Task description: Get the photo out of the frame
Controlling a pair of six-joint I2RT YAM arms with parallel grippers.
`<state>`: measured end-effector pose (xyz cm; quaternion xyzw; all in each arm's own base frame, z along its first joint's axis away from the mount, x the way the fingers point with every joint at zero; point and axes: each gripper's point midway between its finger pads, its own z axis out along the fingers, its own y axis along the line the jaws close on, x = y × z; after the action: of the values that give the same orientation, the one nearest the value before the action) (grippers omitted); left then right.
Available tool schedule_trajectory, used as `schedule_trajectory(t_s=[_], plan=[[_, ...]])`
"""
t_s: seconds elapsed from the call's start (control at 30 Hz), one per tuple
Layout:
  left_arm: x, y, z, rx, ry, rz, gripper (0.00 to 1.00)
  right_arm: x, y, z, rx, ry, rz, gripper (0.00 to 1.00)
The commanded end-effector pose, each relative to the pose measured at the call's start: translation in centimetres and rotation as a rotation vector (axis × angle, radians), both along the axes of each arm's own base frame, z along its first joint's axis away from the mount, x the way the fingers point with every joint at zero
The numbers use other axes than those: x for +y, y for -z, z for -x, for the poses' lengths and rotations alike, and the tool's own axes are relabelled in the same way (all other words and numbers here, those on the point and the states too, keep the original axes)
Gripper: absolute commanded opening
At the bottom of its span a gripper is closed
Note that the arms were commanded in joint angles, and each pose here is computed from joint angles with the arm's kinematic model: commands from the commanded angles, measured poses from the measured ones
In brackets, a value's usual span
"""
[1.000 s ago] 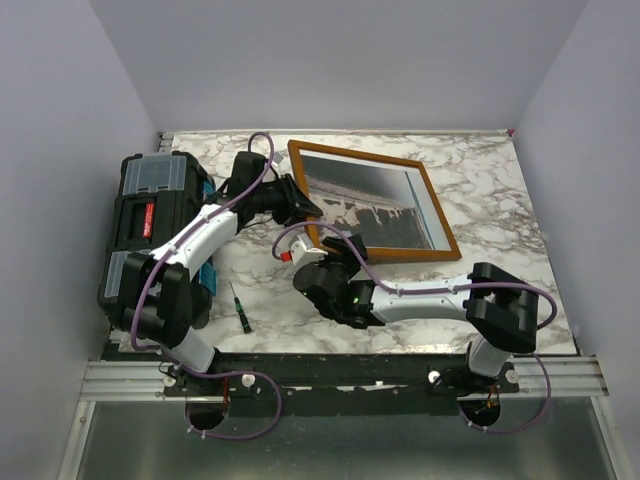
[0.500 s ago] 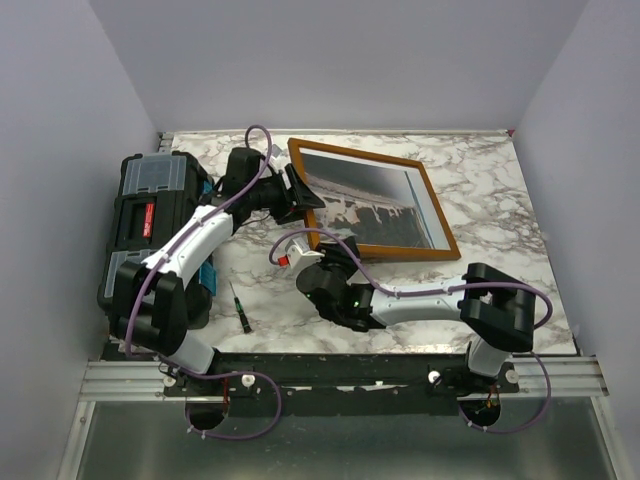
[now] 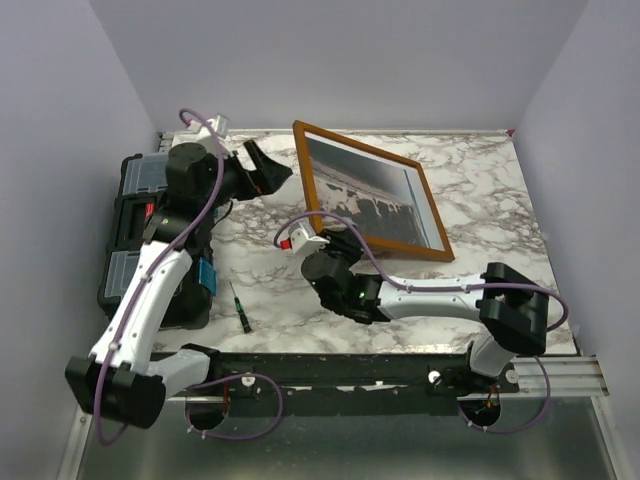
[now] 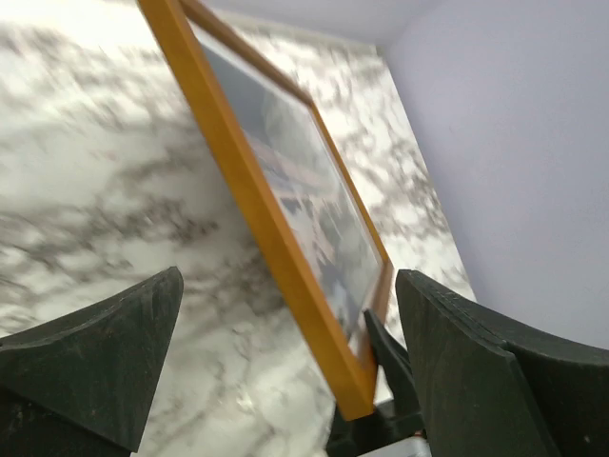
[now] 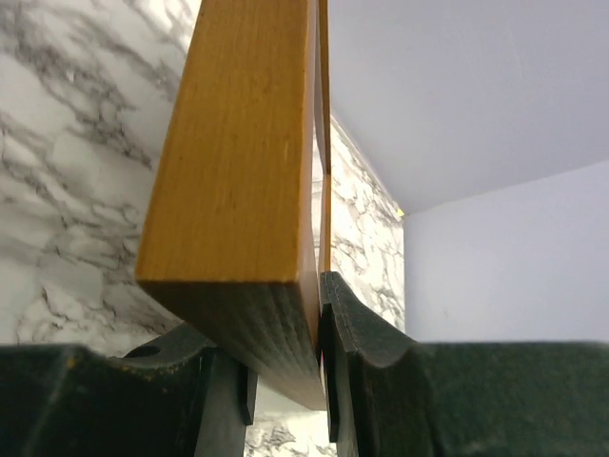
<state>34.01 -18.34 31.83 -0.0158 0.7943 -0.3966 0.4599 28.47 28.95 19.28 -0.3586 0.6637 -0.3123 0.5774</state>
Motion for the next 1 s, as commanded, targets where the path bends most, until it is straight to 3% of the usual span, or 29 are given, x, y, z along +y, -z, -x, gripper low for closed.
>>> schedule_trajectory(t_s=[0.0, 0.27, 0.43, 0.7, 0.97], plan=[[5.9, -5.3, 0.4, -0.268, -0.253, -0.142, 0.98, 2.4, -7.3, -0.1, -0.06, -0.057, -0.393, 0.01], [10.9, -7.3, 2.0, -0.366, -0.49, -0.208, 0.99, 5.6, -13.7, 0.4, -0.065, -0.203, -0.754, 0.01], [10.9, -7.0, 1.9, -0.362, -0.493, -0.211, 0.98, 6.1, -17.1, 0.3, -0.089, -0.238, -0.974, 0.01], [10.8, -6.8, 1.7, -0.356, -0.49, -0.208, 0.98, 3.9, -19.6, -1.7, -0.091, -0.16, -1.277, 0.01], [10.8, -6.6, 1.5, -0.35, -0.485, -0.203, 0.97, 2.7, -21.4, -2.7, -0.086, -0.138, -1.41, 0.01]])
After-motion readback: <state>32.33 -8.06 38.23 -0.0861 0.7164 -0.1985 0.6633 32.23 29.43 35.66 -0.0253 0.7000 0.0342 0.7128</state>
